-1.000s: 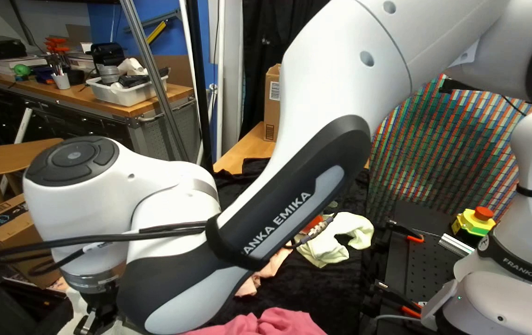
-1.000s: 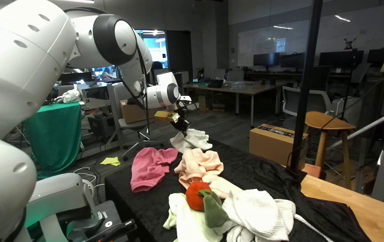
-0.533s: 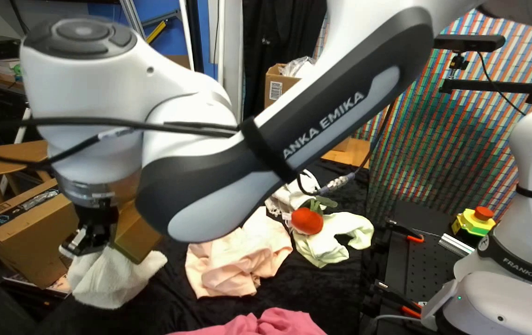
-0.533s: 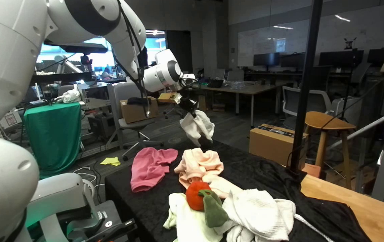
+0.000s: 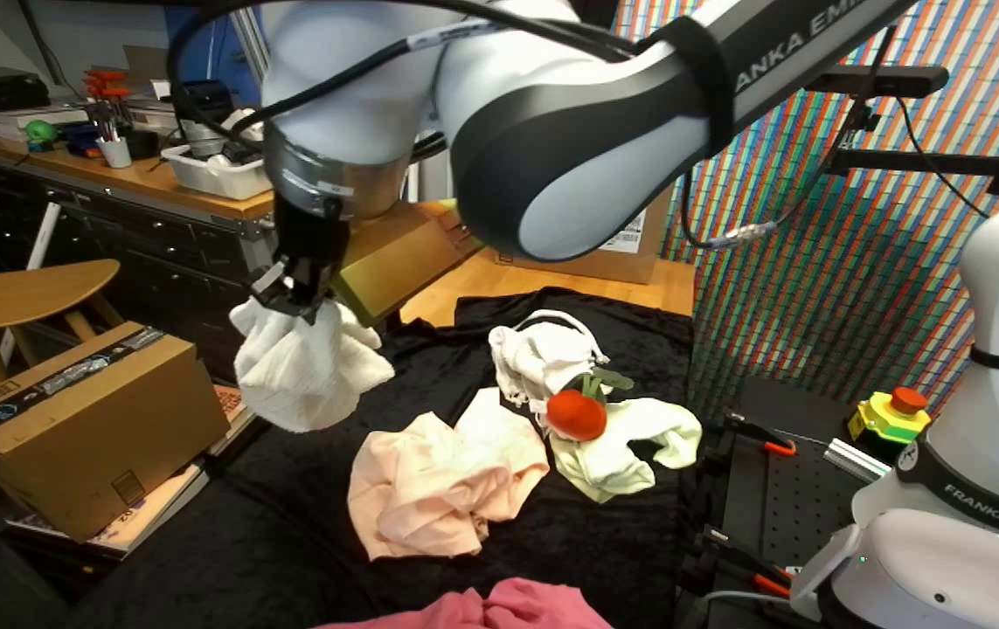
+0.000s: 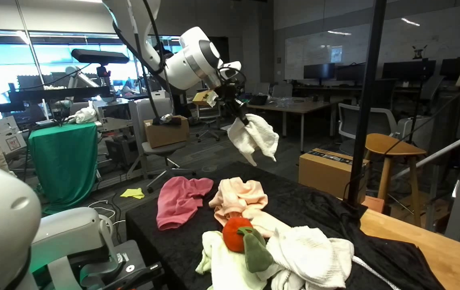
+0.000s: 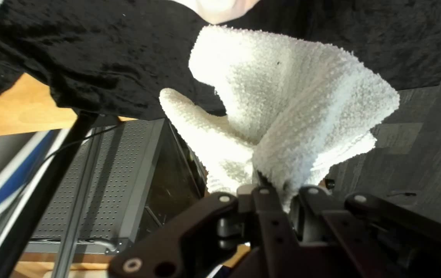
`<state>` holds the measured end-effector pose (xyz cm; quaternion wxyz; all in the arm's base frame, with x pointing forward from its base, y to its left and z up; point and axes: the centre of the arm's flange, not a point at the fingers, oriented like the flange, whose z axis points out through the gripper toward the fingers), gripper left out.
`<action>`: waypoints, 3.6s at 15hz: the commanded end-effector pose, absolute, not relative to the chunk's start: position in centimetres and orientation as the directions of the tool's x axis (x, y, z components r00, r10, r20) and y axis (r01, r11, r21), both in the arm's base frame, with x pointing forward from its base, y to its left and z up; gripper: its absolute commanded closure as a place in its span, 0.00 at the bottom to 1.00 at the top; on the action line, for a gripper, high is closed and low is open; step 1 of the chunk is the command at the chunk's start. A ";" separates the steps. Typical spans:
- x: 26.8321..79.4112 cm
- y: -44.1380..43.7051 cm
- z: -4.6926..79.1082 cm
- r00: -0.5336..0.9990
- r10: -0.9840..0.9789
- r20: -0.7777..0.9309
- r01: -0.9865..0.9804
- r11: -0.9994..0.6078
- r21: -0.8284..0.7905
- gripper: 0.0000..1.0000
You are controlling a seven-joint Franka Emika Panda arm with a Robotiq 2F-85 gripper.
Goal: Pile up the things on the table
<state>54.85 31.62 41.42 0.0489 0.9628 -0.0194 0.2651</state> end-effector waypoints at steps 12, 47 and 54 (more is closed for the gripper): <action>44.9 17.0 39.7 0.901 -0.263 0.344 -0.333 -0.928 0.164 0.95; 47.1 33.2 28.4 0.962 0.265 0.062 0.254 -0.956 0.145 0.00; 48.9 35.6 24.7 0.950 0.311 0.000 0.309 -0.943 0.123 0.00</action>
